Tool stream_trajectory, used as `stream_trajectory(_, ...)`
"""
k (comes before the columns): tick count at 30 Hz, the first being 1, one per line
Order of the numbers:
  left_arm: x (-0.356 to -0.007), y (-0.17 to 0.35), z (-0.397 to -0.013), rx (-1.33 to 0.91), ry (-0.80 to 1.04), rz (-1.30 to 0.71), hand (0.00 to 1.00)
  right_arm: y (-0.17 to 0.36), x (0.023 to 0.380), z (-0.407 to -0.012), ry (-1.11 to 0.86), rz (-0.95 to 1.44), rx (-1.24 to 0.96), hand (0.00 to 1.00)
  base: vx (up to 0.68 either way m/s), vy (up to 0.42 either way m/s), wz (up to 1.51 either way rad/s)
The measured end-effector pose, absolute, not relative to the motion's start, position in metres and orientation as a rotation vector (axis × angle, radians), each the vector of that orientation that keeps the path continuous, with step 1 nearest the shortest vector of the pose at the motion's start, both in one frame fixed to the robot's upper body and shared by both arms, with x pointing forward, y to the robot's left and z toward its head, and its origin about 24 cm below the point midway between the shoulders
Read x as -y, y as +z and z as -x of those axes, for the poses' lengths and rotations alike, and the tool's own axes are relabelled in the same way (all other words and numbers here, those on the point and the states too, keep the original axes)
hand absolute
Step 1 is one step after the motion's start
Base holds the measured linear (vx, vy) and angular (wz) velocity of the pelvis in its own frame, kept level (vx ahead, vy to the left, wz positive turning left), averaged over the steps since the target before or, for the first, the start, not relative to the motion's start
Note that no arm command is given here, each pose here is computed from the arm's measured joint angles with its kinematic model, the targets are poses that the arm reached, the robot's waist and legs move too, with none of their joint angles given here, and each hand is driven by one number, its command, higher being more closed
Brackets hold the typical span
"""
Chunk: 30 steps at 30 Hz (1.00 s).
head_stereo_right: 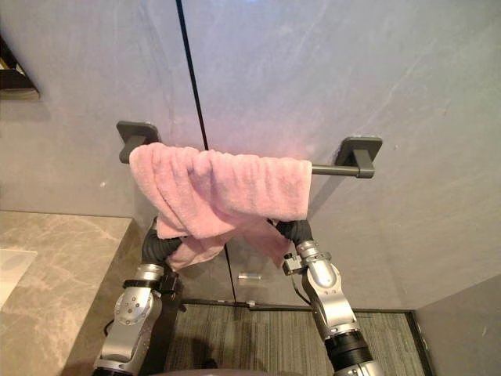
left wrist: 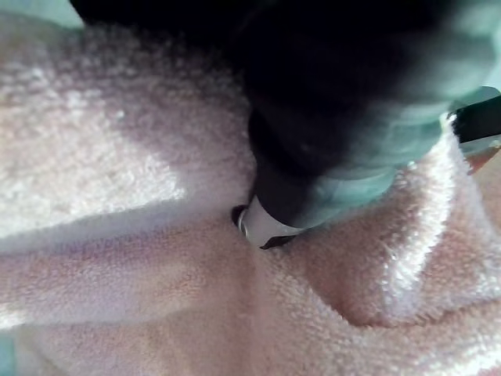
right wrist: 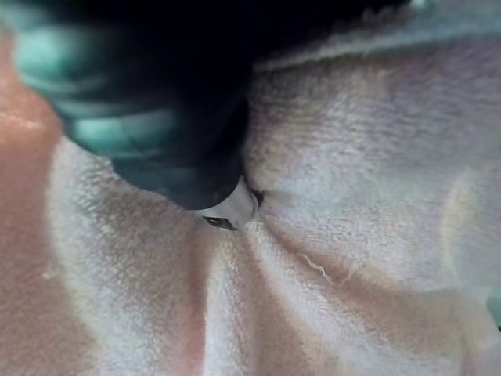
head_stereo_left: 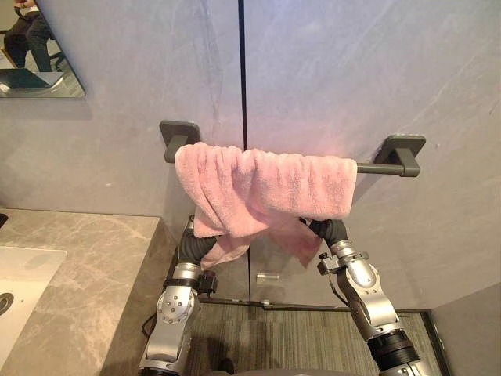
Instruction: Organize washtable
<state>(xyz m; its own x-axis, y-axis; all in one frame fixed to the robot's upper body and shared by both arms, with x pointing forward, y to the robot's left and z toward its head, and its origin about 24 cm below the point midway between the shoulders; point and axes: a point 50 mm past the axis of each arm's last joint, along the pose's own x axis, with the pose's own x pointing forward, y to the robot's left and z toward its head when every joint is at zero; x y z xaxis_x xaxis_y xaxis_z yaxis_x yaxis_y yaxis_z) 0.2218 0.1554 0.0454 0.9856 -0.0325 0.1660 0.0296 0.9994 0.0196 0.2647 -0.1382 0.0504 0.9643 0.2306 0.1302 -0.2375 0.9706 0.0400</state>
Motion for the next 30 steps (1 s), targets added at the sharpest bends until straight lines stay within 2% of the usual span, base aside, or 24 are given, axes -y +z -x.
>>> stream_trajectory(30, -0.149, 0.010, -0.221, 0.006, -0.022, 0.050, 1.00, 0.020, 0.142, -0.258, 0.175, -0.040, 0.002, 1.00, 0.00, 0.000, 0.00)
